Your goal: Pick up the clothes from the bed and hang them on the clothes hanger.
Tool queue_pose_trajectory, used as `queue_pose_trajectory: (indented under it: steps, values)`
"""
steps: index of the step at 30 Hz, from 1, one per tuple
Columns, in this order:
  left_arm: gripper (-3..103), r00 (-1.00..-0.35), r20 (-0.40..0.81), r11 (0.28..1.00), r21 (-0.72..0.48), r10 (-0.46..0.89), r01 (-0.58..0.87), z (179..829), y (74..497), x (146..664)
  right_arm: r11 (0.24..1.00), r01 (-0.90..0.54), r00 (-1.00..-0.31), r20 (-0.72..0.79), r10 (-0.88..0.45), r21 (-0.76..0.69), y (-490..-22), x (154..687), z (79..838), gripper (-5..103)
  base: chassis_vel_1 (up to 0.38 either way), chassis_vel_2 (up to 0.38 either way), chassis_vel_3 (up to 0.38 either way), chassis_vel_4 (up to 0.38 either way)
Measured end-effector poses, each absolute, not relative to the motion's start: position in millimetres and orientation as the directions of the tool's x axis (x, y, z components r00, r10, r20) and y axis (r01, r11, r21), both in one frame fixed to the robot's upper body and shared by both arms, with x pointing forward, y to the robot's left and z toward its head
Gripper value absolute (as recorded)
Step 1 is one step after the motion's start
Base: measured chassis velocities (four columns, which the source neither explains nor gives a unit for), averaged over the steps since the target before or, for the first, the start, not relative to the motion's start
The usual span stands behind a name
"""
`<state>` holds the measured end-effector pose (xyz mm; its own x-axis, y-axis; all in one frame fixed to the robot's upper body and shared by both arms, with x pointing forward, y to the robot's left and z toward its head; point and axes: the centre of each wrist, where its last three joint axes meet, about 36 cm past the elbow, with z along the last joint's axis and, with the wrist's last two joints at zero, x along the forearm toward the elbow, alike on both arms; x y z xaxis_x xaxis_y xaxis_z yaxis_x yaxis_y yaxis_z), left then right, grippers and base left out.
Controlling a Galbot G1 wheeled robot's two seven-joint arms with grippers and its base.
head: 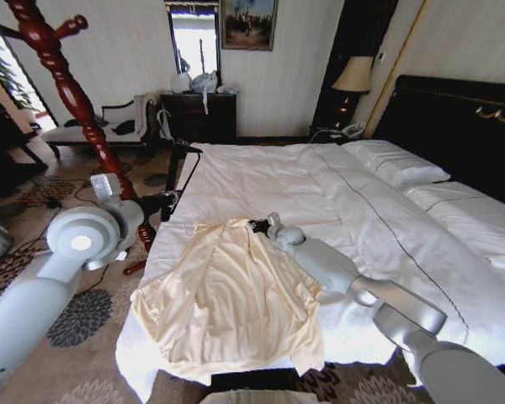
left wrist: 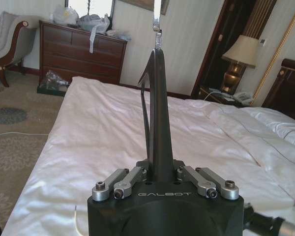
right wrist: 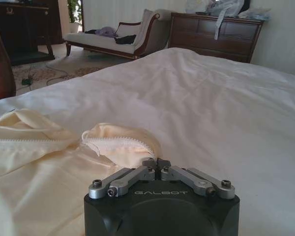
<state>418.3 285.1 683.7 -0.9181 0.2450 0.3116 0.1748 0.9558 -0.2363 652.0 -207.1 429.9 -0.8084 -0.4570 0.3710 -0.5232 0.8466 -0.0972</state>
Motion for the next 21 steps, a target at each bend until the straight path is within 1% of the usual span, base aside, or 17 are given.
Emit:
queue_pose_trajectory:
  steps: [5, 7, 9, 10, 12, 13, 15, 18, 20, 21]
  values:
    - [20, -0.886, 0.358, 0.942, -0.262, 0.297, 0.21, 667, 279, 407, 0.869, -0.494, -0.825, 0.339, -0.452, -0.045, -223, 646, 445, 1, 0.0, 0.0, 0.0, 0.0]
    - [20, -0.863, 0.375, 0.928, -0.283, 0.34, 0.243, 657, 275, 397, 0.881, -0.472, -0.837, 0.323, -0.442, -0.016, -229, 645, 451, 1, 0.0, 0.0, 0.0, 0.0]
    - [20, -0.815, 0.397, 0.894, -0.334, 0.421, 0.299, 640, 267, 376, 0.91, -0.412, -0.862, 0.302, -0.407, 0.049, -238, 646, 461, 1, 0.0, 0.0, 0.0, 0.0]
    - [20, -0.815, 0.397, 0.894, -0.334, 0.421, 0.299, 640, 267, 376, 0.91, -0.412, -0.862, 0.302, -0.407, 0.049, -238, 646, 461, 1, 0.0, 0.0, 0.0, 0.0]
    - [20, -0.789, 0.41, 0.876, -0.365, 0.457, 0.317, 631, 262, 366, 0.924, -0.371, -0.878, 0.287, -0.383, 0.099, -246, 647, 468, 1, 0.0, 0.0, 0.0, 0.0]
    - [20, -0.764, 0.429, 0.862, -0.389, 0.482, 0.326, 623, 257, 356, 0.93, -0.339, -0.89, 0.272, -0.367, 0.146, -252, 647, 475, 1, 0.0, 0.0, 0.0, 0.0]
    - [20, -0.754, 0.437, 0.857, -0.396, 0.491, 0.329, 620, 256, 353, 0.93, -0.33, -0.893, 0.266, -0.363, 0.162, -255, 647, 478, 1, 0.0, 0.0, 0.0, 0.0]
    - [20, -0.692, 0.478, 0.83, -0.438, 0.541, 0.346, 602, 243, 336, 0.923, -0.324, -0.902, 0.226, -0.367, 0.207, -262, 645, 489, 1, 0.0, 0.0, 0.0, 0.0]
    - [20, -0.684, 0.481, 0.825, -0.445, 0.548, 0.348, 598, 240, 335, 0.921, -0.328, -0.903, 0.217, -0.372, 0.212, -262, 644, 491, 1, 0.0, 0.0, 0.0, 0.0]
    - [20, -0.667, 0.485, 0.814, -0.461, 0.565, 0.354, 592, 236, 331, 0.914, -0.338, -0.902, 0.2, -0.382, 0.223, -262, 641, 495, 1, 0.0, 0.0, 0.0, 0.0]
